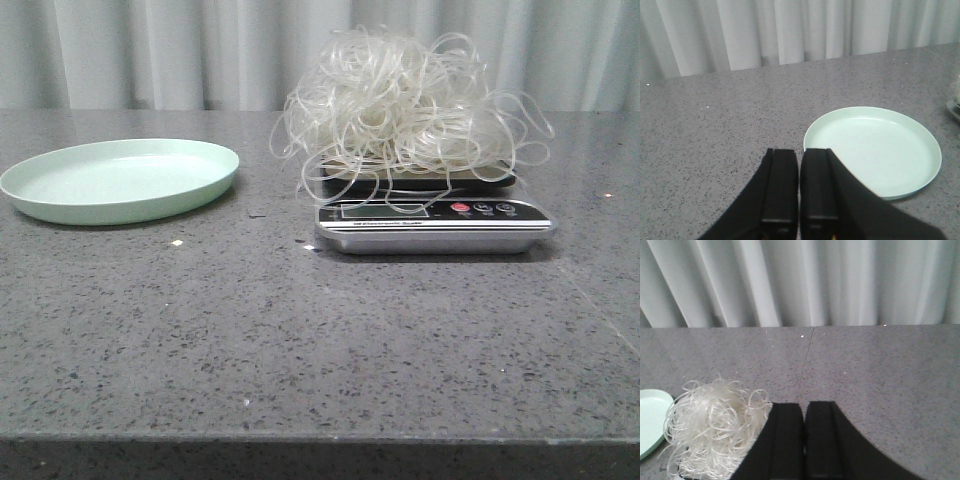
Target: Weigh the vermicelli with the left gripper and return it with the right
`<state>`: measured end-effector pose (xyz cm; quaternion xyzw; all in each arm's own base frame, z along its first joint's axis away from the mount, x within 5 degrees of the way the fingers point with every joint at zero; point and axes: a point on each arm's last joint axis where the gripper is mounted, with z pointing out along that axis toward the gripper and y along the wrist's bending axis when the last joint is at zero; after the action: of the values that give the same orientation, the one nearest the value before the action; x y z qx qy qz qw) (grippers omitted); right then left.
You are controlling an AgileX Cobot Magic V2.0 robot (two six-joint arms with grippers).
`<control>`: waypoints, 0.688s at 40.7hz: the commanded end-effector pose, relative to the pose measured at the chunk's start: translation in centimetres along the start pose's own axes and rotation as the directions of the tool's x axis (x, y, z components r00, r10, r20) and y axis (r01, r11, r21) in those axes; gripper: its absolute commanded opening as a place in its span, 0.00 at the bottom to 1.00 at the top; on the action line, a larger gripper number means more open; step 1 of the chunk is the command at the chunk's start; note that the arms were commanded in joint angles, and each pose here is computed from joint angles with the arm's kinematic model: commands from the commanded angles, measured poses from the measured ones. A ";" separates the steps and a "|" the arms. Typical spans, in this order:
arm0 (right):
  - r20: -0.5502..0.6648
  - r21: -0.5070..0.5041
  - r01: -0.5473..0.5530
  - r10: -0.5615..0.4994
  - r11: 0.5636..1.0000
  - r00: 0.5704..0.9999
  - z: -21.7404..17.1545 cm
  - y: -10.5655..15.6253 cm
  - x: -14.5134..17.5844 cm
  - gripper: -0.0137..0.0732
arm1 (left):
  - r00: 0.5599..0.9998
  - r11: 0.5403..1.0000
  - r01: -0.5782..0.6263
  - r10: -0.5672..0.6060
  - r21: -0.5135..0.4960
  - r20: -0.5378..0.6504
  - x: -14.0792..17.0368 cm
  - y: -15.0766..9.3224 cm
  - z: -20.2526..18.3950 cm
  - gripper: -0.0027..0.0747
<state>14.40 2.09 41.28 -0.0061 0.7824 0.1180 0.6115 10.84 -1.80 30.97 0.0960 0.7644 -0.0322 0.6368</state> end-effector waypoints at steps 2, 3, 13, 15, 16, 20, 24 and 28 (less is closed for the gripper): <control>-0.011 -0.068 0.111 -0.112 0.992 0.994 2.7 1.3 -3.5 0.35 | 0.994 0.999 0.026 -0.023 -0.024 0.105 -1.6 0.3 -0.2 0.21; -0.022 -0.085 0.132 -0.135 0.988 0.991 3.2 1.6 -3.8 0.36 | 0.994 0.999 0.026 -0.023 -0.024 0.105 -1.6 0.3 -0.2 0.21; -0.114 -0.237 0.200 -0.232 0.951 0.966 9.3 5.0 -5.6 0.74 | 0.994 0.999 0.026 -0.023 -0.024 0.105 -1.6 0.3 -0.2 0.21; -0.139 -0.261 0.200 -0.242 0.944 0.960 10.7 5.7 -5.6 0.81 | 0.994 0.999 0.026 -0.023 -0.024 0.105 -1.6 0.3 -0.2 0.21; -0.153 -0.274 0.199 -0.247 0.941 0.957 11.4 6.1 -5.5 0.84 | 0.994 0.999 0.026 -0.023 -0.024 0.105 -1.6 0.3 -0.2 0.21; -0.207 -0.316 0.189 -0.262 0.930 0.943 13.4 7.2 -5.0 0.87 | 0.994 0.999 0.026 -0.023 -0.024 0.105 -1.6 0.3 -0.2 0.21; -0.282 -0.362 0.161 -0.272 0.918 0.920 15.5 8.4 -4.0 0.87 | 0.994 0.999 0.026 -0.023 -0.024 0.105 -1.6 0.3 -0.2 0.21; -0.365 -0.380 0.137 -0.285 0.915 0.886 18.3 9.0 -2.1 0.87 | 0.994 0.999 0.026 -0.023 -0.024 0.105 -1.6 0.3 -0.2 0.21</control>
<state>30.49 13.55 39.69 -0.2218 0.8686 0.1711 0.4087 10.85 -1.80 30.98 0.0958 0.7639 -0.0321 0.6374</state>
